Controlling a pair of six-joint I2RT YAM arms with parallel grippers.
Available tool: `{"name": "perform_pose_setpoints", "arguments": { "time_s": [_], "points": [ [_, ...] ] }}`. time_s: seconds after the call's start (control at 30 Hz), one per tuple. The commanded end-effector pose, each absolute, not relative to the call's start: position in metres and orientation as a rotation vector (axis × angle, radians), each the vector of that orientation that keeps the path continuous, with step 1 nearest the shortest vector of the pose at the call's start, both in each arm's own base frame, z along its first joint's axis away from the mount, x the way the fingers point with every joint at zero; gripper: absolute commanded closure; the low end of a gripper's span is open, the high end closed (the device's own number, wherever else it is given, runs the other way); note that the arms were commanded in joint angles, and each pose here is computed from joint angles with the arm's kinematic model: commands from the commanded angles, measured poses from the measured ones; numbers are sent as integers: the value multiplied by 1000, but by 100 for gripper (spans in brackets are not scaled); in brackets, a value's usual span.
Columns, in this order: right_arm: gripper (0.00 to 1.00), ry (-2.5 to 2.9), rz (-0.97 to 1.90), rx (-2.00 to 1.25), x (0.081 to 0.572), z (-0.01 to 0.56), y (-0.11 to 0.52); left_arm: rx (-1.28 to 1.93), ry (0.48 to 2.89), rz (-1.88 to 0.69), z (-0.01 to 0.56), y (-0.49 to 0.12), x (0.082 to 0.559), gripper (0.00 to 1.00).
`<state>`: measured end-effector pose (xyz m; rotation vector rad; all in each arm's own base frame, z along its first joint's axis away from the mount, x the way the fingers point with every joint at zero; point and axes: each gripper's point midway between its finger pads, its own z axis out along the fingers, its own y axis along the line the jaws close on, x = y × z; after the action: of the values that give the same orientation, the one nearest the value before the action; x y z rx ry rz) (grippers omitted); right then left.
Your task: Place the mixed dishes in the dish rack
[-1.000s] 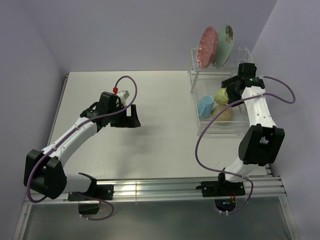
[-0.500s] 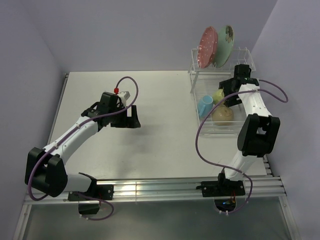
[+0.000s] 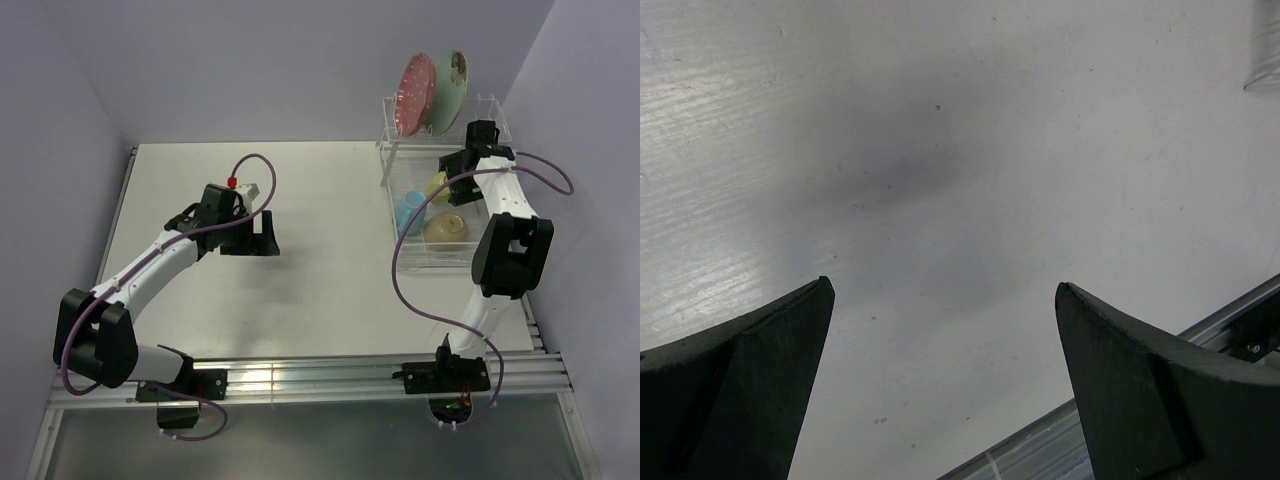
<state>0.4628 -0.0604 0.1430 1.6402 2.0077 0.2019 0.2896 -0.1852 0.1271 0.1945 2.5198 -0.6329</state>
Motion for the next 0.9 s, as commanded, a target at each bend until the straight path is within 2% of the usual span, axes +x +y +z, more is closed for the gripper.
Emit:
{"name": "perform_pose_setpoints", "arguments": {
  "time_s": [0.0,0.27,0.37,0.53,0.57,0.6,0.67,0.73,0.87],
  "points": [
    [100,1908,192,1617,477,173,-75,202,2469,-631,141,-187,302,1],
    [100,1923,153,1626,470,164,-77,192,2477,-632,139,-188,302,1],
    [93,1950,152,1627,469,156,-75,189,2484,-640,137,-189,302,1],
    [78,1968,140,1614,469,151,-74,189,2480,-639,138,-189,303,1],
    [73,1973,137,1612,469,149,-74,190,2479,-637,138,-189,304,1],
    [64,1972,138,1609,470,150,-75,188,2480,-637,138,-189,303,1],
    [54,1984,130,1612,470,147,-75,188,2485,-642,137,-189,303,1],
    [50,1988,133,1604,472,148,-75,192,2481,-642,138,-189,303,1],
    [34,1992,128,1602,472,147,-75,194,2480,-637,138,-189,303,1]
  ]
}}
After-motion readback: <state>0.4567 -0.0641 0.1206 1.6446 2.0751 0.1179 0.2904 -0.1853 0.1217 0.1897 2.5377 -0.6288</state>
